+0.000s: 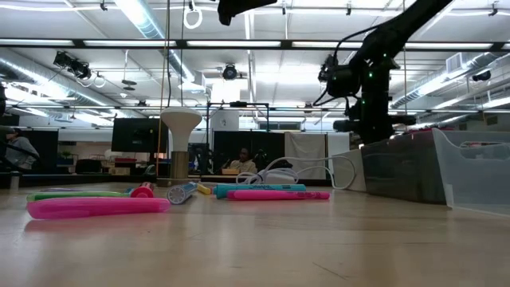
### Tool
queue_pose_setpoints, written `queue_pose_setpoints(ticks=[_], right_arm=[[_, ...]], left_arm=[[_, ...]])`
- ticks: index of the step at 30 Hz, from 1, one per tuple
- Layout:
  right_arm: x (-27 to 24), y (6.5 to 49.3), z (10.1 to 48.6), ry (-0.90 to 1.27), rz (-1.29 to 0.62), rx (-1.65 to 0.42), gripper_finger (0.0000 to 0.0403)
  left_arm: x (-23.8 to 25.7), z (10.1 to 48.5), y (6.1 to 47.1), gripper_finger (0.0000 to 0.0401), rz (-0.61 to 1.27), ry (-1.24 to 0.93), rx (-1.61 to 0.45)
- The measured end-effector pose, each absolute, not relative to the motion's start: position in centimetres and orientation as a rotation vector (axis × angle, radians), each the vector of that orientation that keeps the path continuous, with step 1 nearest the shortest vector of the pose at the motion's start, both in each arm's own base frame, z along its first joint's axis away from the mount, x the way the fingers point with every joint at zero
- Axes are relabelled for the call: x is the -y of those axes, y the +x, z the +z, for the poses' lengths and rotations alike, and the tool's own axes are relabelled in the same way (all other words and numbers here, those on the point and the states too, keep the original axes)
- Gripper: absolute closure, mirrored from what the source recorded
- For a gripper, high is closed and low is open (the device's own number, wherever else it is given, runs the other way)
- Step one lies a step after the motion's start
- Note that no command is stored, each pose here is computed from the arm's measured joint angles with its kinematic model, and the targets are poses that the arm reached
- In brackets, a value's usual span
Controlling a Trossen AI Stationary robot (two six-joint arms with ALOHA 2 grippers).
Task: Pick & Place Markers
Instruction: Put the left blue highlighter into the gray bin
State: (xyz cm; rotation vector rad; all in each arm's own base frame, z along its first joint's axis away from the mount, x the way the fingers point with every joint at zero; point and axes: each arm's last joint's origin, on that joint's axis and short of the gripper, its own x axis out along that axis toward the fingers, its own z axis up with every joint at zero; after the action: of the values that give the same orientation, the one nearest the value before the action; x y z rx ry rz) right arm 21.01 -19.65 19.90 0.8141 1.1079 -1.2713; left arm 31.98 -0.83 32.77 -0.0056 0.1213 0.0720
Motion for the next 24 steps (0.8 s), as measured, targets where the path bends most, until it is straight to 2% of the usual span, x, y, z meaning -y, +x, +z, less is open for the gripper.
queue_pose_setpoints(ticks=[15,17,24], right_arm=[[20.0,21.1,18.6,0.871,-1.265,-1.15,0.0351],[20.1,21.2,18.6,0.871,-1.264,-1.147,0.0319],[20.3,21.5,18.7,0.853,-1.229,-1.117,0.0171]], left_arm=[[0.8,32.7,32.0,0.0168,0.072,-0.006,-0.124],[0.9,32.7,32.0,0.0168,0.071,-0.006,-0.124],[0.9,32.7,32.0,0.0168,0.071,-0.006,-0.125]])
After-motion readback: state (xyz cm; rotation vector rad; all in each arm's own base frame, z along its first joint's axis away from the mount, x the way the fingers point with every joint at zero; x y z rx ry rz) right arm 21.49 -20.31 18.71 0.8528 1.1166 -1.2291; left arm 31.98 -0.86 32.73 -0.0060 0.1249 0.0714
